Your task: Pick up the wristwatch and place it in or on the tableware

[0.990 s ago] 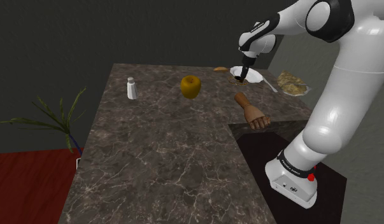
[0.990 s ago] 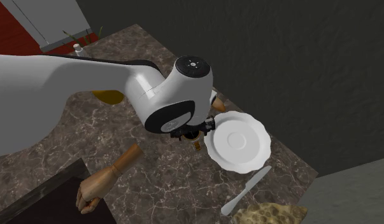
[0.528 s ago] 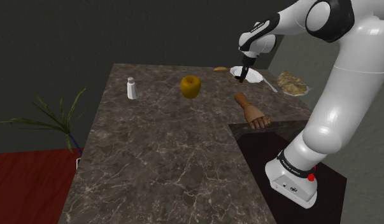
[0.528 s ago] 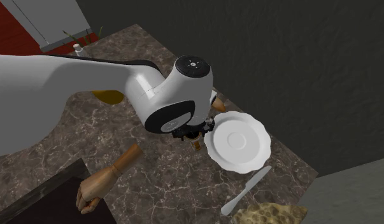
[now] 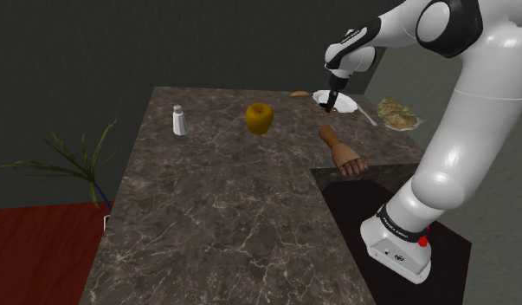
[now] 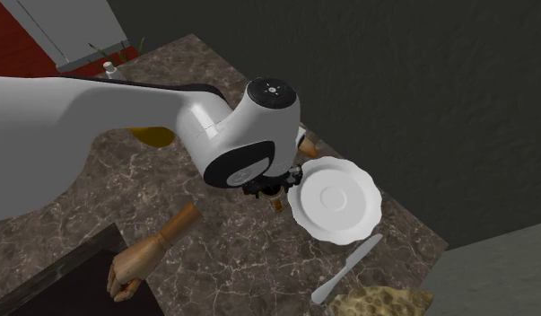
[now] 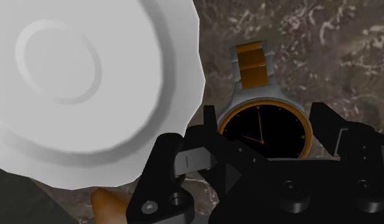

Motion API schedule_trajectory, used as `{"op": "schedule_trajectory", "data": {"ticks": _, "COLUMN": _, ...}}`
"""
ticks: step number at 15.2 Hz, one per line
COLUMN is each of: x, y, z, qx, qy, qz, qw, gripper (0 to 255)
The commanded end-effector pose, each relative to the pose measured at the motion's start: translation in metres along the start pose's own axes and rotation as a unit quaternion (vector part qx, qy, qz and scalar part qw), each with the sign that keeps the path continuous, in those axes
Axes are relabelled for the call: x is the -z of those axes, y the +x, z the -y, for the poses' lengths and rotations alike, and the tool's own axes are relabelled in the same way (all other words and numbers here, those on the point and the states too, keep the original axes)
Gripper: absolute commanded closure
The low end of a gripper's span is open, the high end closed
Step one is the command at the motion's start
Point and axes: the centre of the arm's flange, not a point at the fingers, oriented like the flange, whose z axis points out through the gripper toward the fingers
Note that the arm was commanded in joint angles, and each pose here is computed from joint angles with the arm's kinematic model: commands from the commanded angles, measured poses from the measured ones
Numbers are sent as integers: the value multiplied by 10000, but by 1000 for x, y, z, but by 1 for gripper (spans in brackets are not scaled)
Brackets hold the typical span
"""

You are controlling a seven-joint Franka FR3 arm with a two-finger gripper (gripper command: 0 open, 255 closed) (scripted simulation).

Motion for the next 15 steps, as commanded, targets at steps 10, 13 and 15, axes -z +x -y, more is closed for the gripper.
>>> {"op": "schedule_trajectory", "data": {"ticks": 10, "x": 56, "y": 0, "z": 0, "qx": 1, "qy": 0, "qz": 0, "qw": 10000, "gripper": 255}}
{"op": "schedule_trajectory", "data": {"ticks": 13, "x": 71, "y": 0, "z": 0, "qx": 1, "qy": 0, "qz": 0, "qw": 10000, "gripper": 255}}
{"op": "schedule_trajectory", "data": {"ticks": 15, "x": 82, "y": 0, "z": 0, "qx": 1, "qy": 0, "qz": 0, "qw": 10000, "gripper": 255}}
